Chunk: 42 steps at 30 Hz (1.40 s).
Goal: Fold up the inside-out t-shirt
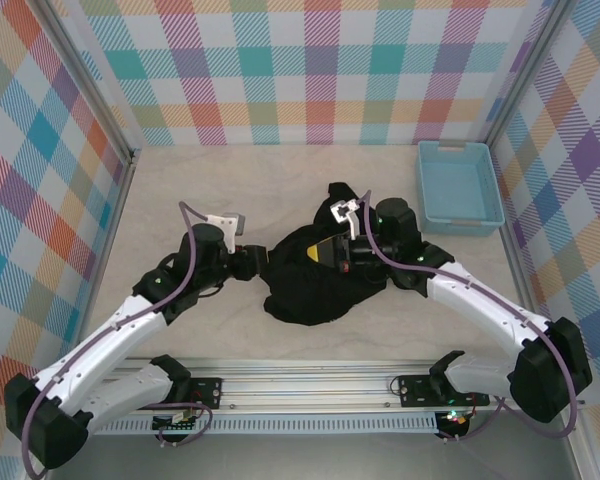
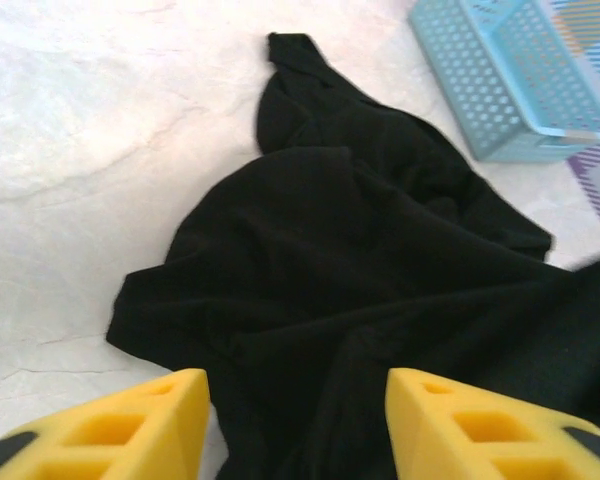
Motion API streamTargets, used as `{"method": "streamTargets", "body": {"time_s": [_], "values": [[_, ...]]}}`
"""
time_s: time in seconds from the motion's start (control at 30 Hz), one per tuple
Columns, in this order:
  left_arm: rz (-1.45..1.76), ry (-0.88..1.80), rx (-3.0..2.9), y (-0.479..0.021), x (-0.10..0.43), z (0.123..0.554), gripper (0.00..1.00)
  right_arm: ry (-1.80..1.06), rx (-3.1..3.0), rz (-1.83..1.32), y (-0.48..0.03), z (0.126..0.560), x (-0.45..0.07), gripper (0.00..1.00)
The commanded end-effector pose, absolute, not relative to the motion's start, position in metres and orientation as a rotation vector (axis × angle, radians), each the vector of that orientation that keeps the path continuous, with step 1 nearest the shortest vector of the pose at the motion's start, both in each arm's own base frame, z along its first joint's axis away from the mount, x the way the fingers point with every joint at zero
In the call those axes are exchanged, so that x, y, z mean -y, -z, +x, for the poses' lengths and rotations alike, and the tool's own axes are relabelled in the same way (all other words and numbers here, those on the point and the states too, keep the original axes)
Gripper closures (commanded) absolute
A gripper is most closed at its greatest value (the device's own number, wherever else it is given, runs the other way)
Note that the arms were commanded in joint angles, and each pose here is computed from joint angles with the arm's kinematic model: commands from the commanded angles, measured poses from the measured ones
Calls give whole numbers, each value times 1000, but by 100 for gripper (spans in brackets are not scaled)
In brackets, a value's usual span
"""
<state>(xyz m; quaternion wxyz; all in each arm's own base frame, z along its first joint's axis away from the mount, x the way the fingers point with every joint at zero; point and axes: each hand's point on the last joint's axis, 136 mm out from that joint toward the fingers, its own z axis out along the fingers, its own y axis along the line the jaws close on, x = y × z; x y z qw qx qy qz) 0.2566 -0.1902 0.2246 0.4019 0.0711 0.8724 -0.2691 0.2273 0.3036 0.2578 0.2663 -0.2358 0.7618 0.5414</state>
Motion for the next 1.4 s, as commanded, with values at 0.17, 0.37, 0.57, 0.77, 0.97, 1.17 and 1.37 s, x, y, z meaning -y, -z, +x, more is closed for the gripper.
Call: {"method": "streamTargets", "body": {"time_s": [0.17,0.37,0.57,0.77,0.97,1.17,1.37], "values": [[281,895,-2130,-250,224,223,36,-1417,-2054,-509,-259,246,-301,100],[463,940,-2149,-242,269,227,40,-1453,-2040,-507,-260,244,-305,100],[595,997,-2204,-209,286,216,76,-1375,-2015,-474,-274,250,-292,100],[642,1002,-2278,-172,284,204,100,-1418,-1979,-418,-289,265,-282,100],[686,970,-2327,-155,280,198,97,-1420,-1984,-418,-293,267,-275,100],[698,961,-2233,-183,281,204,75,-1453,-2025,-421,-277,263,-277,100],[718,1042,-2115,-221,287,200,57,-1455,-2042,-415,-270,264,-278,100]]}}
